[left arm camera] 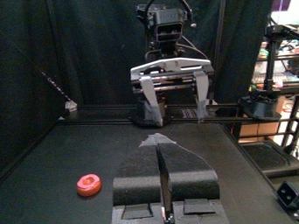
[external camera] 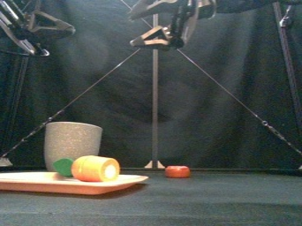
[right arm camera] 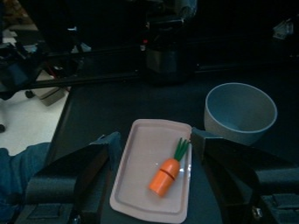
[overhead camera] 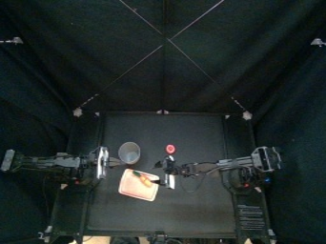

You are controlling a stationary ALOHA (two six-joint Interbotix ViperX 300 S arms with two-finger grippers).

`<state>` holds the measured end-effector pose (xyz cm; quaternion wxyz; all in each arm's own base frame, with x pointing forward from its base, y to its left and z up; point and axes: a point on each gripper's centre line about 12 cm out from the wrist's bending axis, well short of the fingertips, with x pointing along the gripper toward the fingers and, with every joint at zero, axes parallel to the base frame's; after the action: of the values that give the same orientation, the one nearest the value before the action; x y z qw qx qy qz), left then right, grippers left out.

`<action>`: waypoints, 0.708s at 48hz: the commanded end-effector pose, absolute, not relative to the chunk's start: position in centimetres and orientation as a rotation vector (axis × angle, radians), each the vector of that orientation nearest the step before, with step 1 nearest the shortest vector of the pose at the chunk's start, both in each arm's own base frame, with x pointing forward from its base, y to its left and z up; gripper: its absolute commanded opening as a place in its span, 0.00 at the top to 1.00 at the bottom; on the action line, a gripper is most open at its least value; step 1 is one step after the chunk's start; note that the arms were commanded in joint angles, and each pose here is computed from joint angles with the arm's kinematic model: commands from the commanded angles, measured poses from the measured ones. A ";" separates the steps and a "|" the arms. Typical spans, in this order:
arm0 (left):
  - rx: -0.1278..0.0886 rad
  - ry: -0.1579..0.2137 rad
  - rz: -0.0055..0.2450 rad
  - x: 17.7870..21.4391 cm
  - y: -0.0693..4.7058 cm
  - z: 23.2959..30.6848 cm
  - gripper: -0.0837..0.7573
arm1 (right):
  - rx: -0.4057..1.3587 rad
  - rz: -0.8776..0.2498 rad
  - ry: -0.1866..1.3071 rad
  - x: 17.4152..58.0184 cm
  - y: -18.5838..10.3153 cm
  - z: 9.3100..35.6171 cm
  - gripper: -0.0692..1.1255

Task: Pick the carrot then place it on the pink plate
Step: Drop carrot on the pink plate and return to neutral

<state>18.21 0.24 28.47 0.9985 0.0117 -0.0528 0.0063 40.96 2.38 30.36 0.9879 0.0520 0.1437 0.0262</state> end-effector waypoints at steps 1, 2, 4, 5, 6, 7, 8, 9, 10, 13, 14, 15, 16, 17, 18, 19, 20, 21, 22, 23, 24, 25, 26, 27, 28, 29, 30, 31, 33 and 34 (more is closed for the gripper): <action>0.029 -0.122 0.011 18.29 0.22 29.07 0.95 | 0.108 0.084 0.160 37.1 2.3 33.2 0.12; 0.030 -0.121 0.013 18.29 0.25 29.05 0.95 | 0.108 0.092 0.140 36.3 2.4 33.5 0.12; 0.029 -0.121 0.011 18.29 0.22 29.05 0.94 | 0.106 0.110 0.105 34.9 2.5 33.6 0.12; 0.029 -0.121 0.011 18.29 0.22 29.05 0.94 | 0.105 0.122 0.079 33.8 2.6 33.7 0.12; 0.029 -0.121 0.011 18.29 0.22 29.05 0.95 | 0.105 0.132 0.063 33.1 2.7 33.6 0.12; 0.029 -0.122 0.011 18.29 0.22 29.07 0.95 | 0.105 0.140 0.045 32.3 2.8 33.6 0.12; 0.029 -0.121 0.011 18.29 0.22 29.05 0.95 | 0.106 0.149 0.026 31.6 2.8 33.7 0.12; 0.029 -0.119 0.011 18.28 0.22 28.99 0.94 | 0.106 0.154 0.007 30.9 2.8 33.8 0.12; 0.029 -0.121 0.011 18.28 0.22 29.00 0.95 | 0.107 0.161 -0.007 30.2 2.9 33.7 0.12; 0.029 -0.121 0.011 18.28 0.22 29.00 0.94 | 0.107 0.178 -0.053 28.1 2.9 33.9 0.12; 0.029 -0.121 0.011 18.28 0.22 29.00 0.94 | 0.107 0.181 -0.068 27.4 2.9 34.0 0.12; 0.030 -0.121 0.013 18.28 0.25 29.00 0.94 | 0.106 0.186 -0.083 26.8 3.0 34.1 0.12; 0.029 -0.119 0.011 18.28 0.22 28.99 0.94 | 0.104 0.187 -0.093 26.2 2.9 34.1 0.12; 0.029 -0.119 0.011 18.28 0.22 28.99 0.94 | 0.101 0.188 -0.101 25.7 2.9 34.1 0.12; 0.029 -0.119 0.011 18.28 0.22 28.99 0.94 | 0.098 0.189 -0.113 25.1 2.9 34.2 0.12; 0.030 -0.122 0.013 18.29 0.25 29.07 0.94 | 0.093 0.191 -0.123 24.6 2.9 34.3 0.12; 0.030 -0.119 0.013 18.28 0.25 28.99 0.94 | 0.091 0.194 -0.134 24.1 2.9 34.4 0.12; 0.029 -0.119 0.011 18.28 0.22 28.99 0.95 | 0.086 0.195 -0.146 23.6 2.9 34.5 0.12; 0.029 -0.121 0.011 18.28 0.22 29.00 0.95 | 0.076 0.198 -0.163 22.8 2.9 34.7 0.12; 0.029 -0.119 0.011 18.28 0.22 28.99 0.95 | 0.071 0.199 -0.175 22.4 2.9 34.8 0.12; 0.029 -0.119 0.011 18.28 0.22 28.99 0.95 | 0.065 0.201 -0.187 22.0 2.9 34.9 0.12; 0.030 -0.119 0.013 18.28 0.25 28.99 0.94 | 0.060 0.204 -0.192 21.8 2.9 35.0 0.12; 0.029 -0.119 0.011 18.28 0.22 28.99 0.95 | 0.050 0.205 -0.209 21.1 2.9 35.2 0.12; 0.030 -0.121 0.013 18.29 0.25 29.05 0.95 | 0.044 0.208 -0.218 20.8 2.9 35.2 0.12; 0.029 -0.119 0.011 18.28 0.22 28.99 0.94 | 0.039 0.210 -0.228 20.4 2.9 35.3 0.12; 0.029 -0.119 0.011 18.28 0.22 28.99 0.95 | 0.033 0.212 -0.235 20.0 2.9 35.3 0.12; 0.030 -0.121 0.013 18.29 0.25 29.05 0.95 | 0.026 0.212 -0.243 19.7 2.9 35.3 0.12; 0.029 -0.121 0.011 18.29 0.22 29.05 0.95 | 0.020 0.215 -0.251 19.4 2.9 35.3 0.12; 0.029 -0.122 0.011 18.29 0.22 29.07 0.95 | 0.013 0.217 -0.258 18.8 2.9 35.1 0.12; 0.028 -0.121 0.012 18.29 0.23 29.05 0.95 | 0.013 0.217 -0.258 18.7 2.9 34.9 0.12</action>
<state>18.20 0.23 28.41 0.9985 0.0132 -0.0520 0.0060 19.52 2.89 34.54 0.9881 0.0108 -0.1123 0.1047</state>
